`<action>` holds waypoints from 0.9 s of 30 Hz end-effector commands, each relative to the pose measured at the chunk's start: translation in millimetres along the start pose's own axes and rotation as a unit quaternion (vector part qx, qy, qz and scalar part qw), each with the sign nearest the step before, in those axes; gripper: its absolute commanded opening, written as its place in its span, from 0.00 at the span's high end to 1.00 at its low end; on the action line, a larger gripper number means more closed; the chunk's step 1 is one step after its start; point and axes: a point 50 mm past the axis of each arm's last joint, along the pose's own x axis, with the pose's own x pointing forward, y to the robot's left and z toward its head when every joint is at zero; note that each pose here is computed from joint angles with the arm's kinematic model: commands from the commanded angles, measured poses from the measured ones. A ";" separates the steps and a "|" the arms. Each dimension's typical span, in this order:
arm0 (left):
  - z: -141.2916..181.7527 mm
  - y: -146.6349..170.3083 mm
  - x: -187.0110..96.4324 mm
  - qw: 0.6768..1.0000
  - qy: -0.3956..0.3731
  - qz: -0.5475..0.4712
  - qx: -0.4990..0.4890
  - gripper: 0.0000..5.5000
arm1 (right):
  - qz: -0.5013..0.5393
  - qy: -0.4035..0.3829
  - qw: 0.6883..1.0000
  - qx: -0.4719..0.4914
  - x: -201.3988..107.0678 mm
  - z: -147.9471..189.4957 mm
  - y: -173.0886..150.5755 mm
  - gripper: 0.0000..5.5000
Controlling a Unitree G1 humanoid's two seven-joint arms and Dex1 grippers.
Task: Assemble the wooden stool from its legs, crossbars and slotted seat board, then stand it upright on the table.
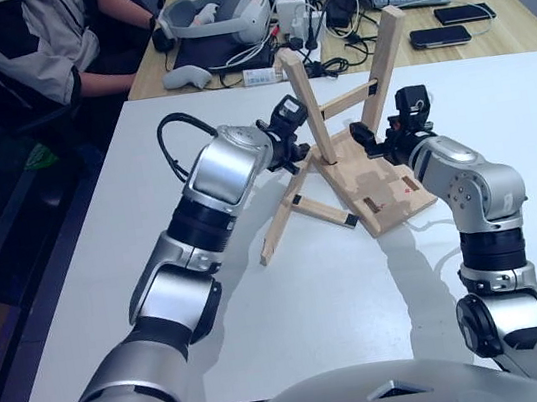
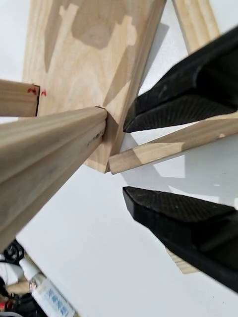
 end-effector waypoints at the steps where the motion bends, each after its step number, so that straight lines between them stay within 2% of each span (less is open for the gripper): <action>1: 4.3 2.9 8.2 1.000 0.009 -0.013 0.018 0.58 | -0.013 -0.003 1.000 -0.008 -2.3 -2.4 -3.7 0.17; 4: 5.2 2.3 15.6 1.000 0.014 -0.012 0.012 0.50 | -0.017 0.000 1.000 -0.011 -2.6 -4.7 -3.7 0.17; 11: 1.1 -2.8 38.0 0.999 0.031 -0.006 -0.034 0.50 | -0.026 0.004 0.999 -0.018 -3.1 -7.1 -8.2 0.17; 19: 13.5 0.7 45.7 0.998 0.009 0.023 -0.065 0.50 | -0.028 0.001 0.999 -0.019 -3.4 -3.7 -10.8 0.17; 27: -1.2 -4.4 51.9 0.997 0.036 0.020 -0.066 0.50 | -0.028 0.005 0.999 -0.024 -4.8 -3.5 -13.4 0.17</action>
